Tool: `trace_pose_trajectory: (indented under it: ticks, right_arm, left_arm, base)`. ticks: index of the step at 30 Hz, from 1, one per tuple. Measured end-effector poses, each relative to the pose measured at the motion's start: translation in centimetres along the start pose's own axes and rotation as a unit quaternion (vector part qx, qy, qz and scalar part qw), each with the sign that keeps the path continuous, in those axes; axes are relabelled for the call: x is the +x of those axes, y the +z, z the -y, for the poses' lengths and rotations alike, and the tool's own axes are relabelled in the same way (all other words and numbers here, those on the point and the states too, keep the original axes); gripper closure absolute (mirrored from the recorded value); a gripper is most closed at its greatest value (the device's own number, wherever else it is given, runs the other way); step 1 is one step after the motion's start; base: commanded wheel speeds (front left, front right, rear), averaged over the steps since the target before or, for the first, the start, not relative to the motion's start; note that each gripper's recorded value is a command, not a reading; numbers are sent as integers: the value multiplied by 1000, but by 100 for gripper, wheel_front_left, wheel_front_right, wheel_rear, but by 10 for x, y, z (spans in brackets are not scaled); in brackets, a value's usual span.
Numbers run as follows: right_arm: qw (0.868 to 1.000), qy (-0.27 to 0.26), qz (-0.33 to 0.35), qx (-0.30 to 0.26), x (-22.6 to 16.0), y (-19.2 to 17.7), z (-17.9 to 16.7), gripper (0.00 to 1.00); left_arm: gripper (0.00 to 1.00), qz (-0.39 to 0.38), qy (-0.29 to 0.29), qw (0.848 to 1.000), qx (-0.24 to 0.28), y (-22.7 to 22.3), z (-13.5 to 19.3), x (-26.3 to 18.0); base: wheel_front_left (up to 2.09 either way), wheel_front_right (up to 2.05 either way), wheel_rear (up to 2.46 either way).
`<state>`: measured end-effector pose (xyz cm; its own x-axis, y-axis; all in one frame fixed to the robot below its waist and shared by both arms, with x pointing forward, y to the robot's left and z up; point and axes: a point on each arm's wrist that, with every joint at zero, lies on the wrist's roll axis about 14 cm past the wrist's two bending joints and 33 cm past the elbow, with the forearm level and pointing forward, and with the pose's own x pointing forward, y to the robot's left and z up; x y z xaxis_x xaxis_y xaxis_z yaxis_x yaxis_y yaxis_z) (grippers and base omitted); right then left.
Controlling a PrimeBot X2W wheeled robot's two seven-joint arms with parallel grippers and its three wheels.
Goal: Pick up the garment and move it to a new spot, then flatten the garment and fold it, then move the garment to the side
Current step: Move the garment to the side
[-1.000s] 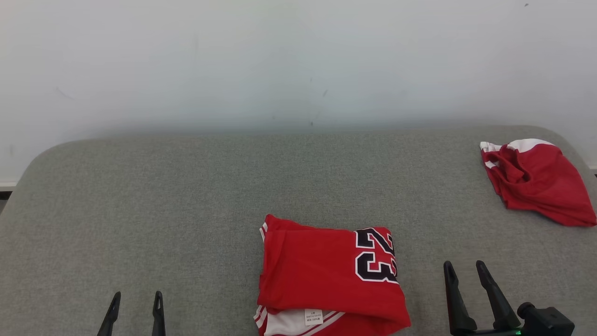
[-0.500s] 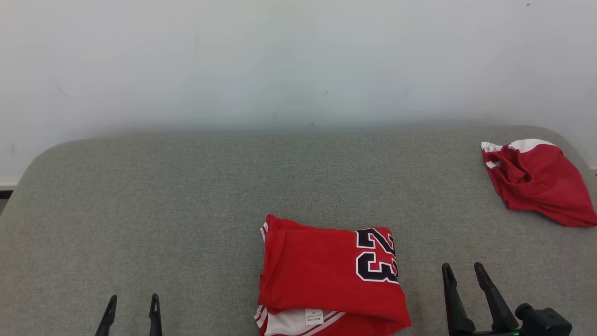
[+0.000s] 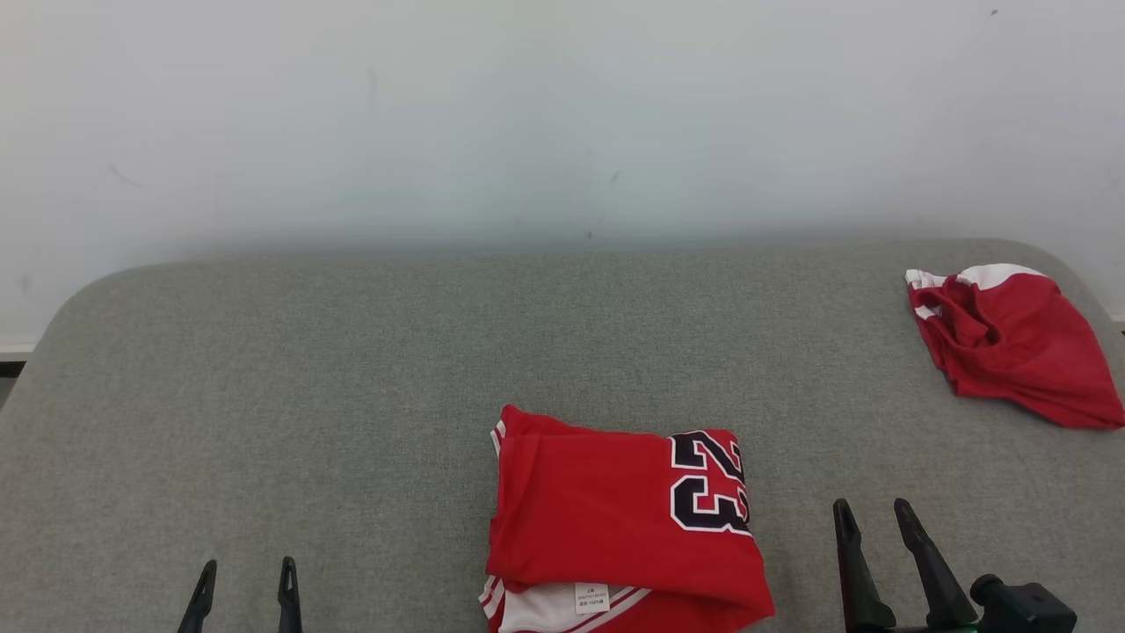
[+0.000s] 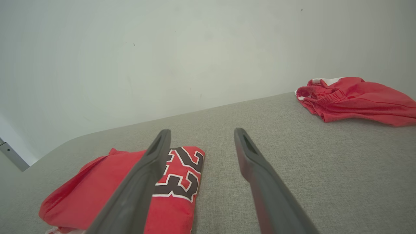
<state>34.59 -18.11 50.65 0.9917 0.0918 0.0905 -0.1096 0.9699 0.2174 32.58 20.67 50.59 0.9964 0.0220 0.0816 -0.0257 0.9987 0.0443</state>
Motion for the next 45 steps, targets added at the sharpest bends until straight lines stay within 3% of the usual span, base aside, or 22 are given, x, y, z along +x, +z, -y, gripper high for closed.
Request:
trace_pose_trajectory:
  ticks: [12, 23, 31, 45]
  right_arm:
    - [1000, -7, 6, 4, 0, 3, 2, 0]
    - [999, 27, 18, -5, 41, 12, -17, 0]
    - [996, 29, -83, -11, 64, -40, -16, 0]
    - [974, 30, -225, -8, 66, -124, -19, 0]
  left_arm:
    - [0, 2, 1, 1000, -1, 1, 0, -1]
    - [0, 0, 3, 1000, -2, 0, -1, -1]
    - [0, -10, 17, 1000, -5, -6, -7, -7]
    - [0, -31, 38, 999, -6, -17, -16, 1]
  base:
    - [0, 0, 0]
    - [0, 0, 0]
    - [0, 0, 0]
    - [0, 0, 0]
